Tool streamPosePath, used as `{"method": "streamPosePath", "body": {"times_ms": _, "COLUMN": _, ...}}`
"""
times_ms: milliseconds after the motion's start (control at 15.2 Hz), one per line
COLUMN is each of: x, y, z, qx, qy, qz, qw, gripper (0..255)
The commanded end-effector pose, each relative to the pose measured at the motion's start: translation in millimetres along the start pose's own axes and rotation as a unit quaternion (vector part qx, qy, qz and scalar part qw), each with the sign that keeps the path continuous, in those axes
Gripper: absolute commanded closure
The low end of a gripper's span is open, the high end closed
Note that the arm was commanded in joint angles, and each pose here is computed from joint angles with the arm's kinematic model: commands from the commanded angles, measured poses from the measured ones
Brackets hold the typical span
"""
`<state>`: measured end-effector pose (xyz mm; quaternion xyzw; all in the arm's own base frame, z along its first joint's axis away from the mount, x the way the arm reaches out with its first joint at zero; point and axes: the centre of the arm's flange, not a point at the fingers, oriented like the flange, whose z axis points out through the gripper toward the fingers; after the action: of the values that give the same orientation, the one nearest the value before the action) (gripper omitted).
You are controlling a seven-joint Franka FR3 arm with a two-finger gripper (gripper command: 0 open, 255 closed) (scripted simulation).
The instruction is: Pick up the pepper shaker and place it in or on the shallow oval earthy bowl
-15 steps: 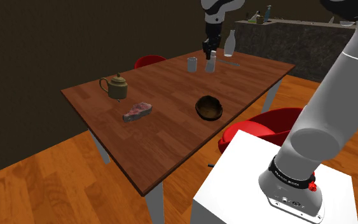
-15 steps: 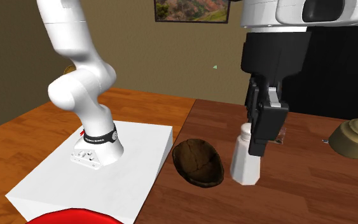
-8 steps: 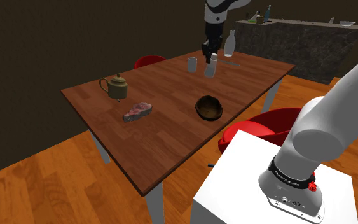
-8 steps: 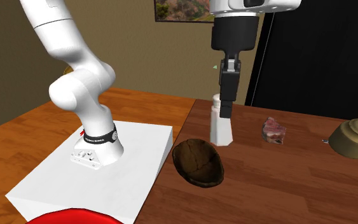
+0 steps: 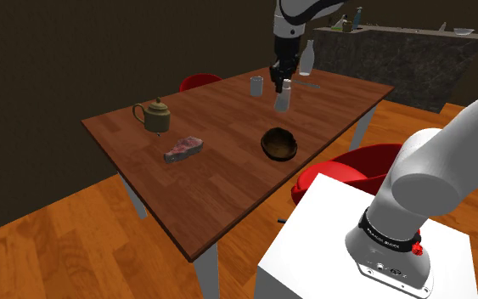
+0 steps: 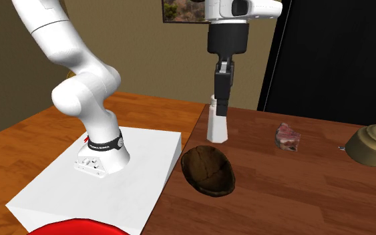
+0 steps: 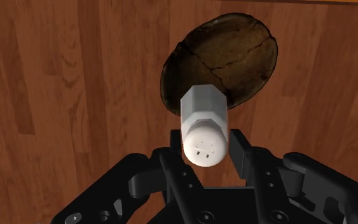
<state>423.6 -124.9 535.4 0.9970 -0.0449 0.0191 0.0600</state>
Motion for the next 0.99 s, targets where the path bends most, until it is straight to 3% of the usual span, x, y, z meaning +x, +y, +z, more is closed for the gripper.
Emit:
{"method": "streamPosePath", "body": {"times_ms": 0, "x": 0, "y": -2, "z": 10, "qx": 0.000, "qy": 0.000, "qz": 0.000, "qw": 1.0000, "gripper": 255}}
{"method": "streamPosePath", "body": {"times_ms": 924, "x": -3, "y": -10, "z": 78, "qx": 0.000, "qy": 0.000, "qz": 0.000, "qw": 1.0000, "gripper": 255}}
